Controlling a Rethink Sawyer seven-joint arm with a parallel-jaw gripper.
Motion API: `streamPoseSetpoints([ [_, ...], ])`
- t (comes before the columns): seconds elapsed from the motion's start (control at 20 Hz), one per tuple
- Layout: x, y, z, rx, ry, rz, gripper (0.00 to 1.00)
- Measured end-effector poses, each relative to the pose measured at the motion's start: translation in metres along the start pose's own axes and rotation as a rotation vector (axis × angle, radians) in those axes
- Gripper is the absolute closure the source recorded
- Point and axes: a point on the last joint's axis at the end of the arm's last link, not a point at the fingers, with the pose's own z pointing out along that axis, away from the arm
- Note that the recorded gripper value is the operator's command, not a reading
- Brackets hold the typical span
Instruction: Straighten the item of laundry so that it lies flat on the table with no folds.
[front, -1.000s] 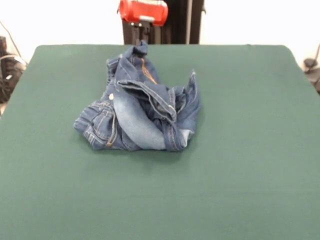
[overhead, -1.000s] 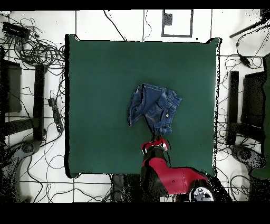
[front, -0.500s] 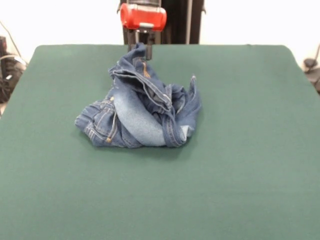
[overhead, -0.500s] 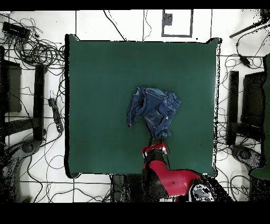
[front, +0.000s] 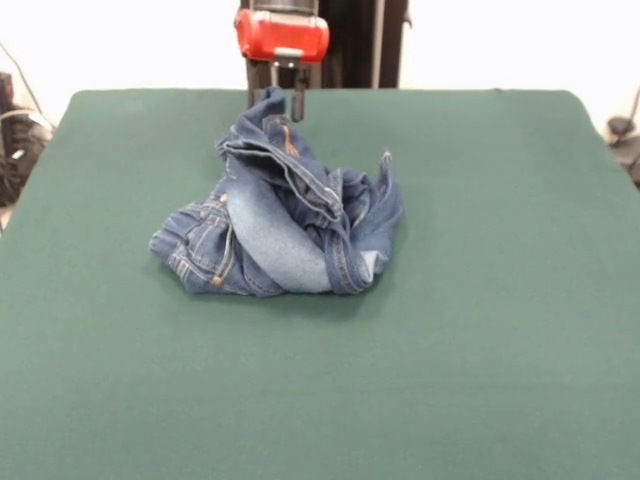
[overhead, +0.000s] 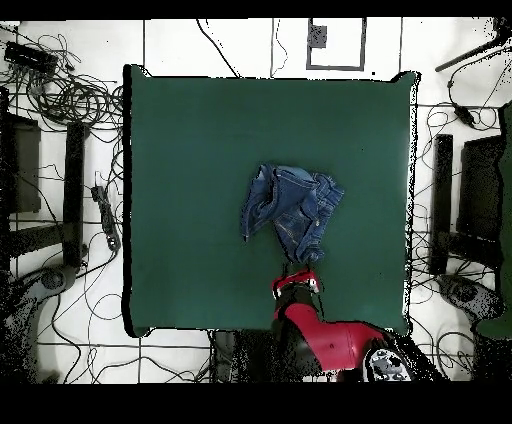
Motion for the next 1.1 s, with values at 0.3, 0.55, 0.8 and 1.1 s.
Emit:
streamPoseSetpoints([
  [0.3,-0.027,-0.014,-0.005,-0.016,0.061,0.024,0.0],
  [0.55,-0.05,-0.022,-0.011,-0.033,0.198,0.057,0.0],
  [0.8,-0.076,-0.033,-0.018,-0.036,0.321,0.085,0.0],
  [1.1,-0.125,-0.054,-0.026,-0.019,0.399,0.096,0.0],
])
